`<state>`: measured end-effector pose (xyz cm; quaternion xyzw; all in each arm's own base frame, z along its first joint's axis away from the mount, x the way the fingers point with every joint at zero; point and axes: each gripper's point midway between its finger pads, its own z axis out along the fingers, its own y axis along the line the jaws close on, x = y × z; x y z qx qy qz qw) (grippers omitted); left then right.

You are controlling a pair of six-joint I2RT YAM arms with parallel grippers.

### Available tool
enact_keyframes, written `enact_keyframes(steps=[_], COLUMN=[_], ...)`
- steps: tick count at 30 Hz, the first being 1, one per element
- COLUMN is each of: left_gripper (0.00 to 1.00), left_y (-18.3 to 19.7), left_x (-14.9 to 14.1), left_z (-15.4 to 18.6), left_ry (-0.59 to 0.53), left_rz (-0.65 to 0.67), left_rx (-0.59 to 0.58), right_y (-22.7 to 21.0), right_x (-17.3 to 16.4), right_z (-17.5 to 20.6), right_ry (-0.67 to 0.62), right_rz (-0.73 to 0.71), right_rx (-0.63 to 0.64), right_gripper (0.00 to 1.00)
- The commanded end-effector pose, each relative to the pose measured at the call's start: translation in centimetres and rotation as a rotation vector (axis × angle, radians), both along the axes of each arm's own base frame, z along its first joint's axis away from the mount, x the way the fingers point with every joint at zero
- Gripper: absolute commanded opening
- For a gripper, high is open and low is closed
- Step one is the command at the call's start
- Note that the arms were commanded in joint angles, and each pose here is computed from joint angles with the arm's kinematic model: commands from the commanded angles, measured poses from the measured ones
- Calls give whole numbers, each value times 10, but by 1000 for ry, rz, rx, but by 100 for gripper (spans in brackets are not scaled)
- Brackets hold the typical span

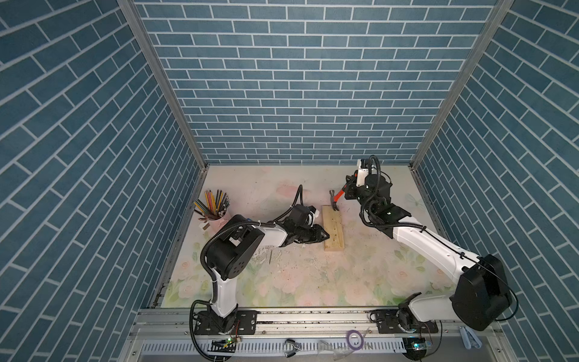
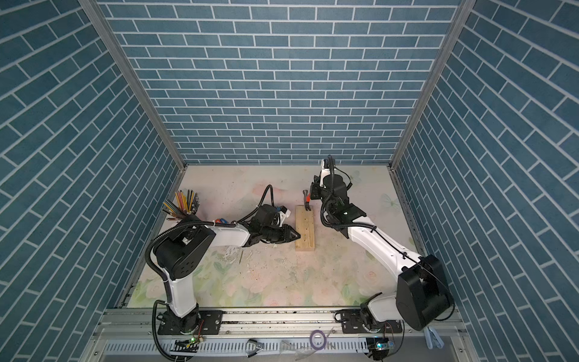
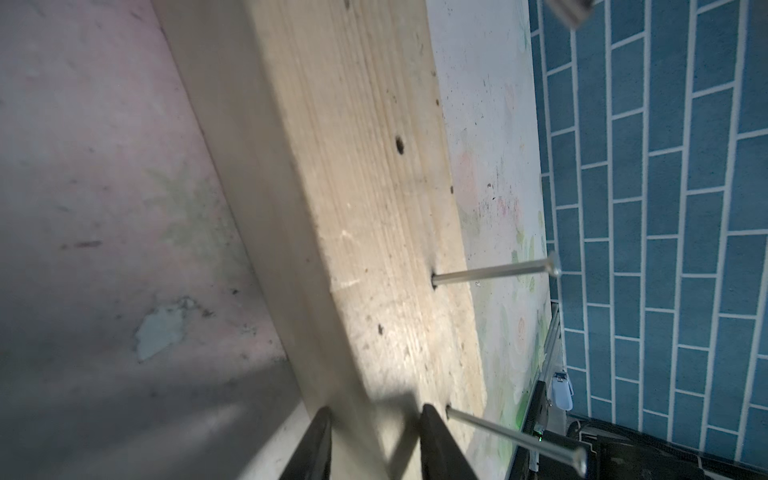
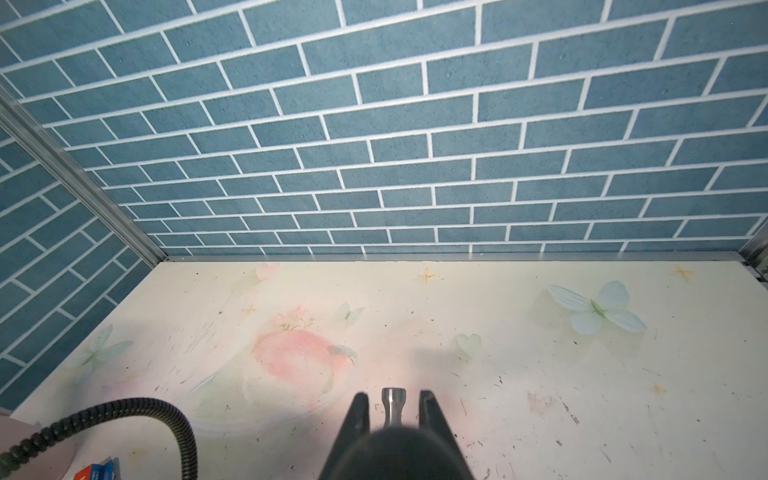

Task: Use a claw hammer to pull out a nail
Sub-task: Remove the nail from the mounting plate.

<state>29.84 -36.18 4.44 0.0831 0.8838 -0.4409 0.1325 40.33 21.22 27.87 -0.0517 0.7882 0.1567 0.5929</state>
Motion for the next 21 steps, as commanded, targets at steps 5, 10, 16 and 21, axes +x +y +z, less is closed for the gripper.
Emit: enact_keyframes(steps=[5, 10, 16, 21], left_gripper=[36, 36, 36, 36], left_y=[11, 9, 10, 12], left_x=[-6, -6, -6, -4], left_z=[-24, -26, -28, -30], left_ry=[46, 53, 61, 69], left_rz=[28, 26, 31, 41], left_rx=[64, 61, 61, 61], right_y=[4, 6, 6, 6], right_x=[3, 0, -8, -19], right_z=[35, 22, 16, 9], right_ry=[-160, -158, -178, -186], right_rz=[-41, -49, -74, -88], right_rx=[70, 48, 30, 15], right_gripper=[0, 0, 0, 0])
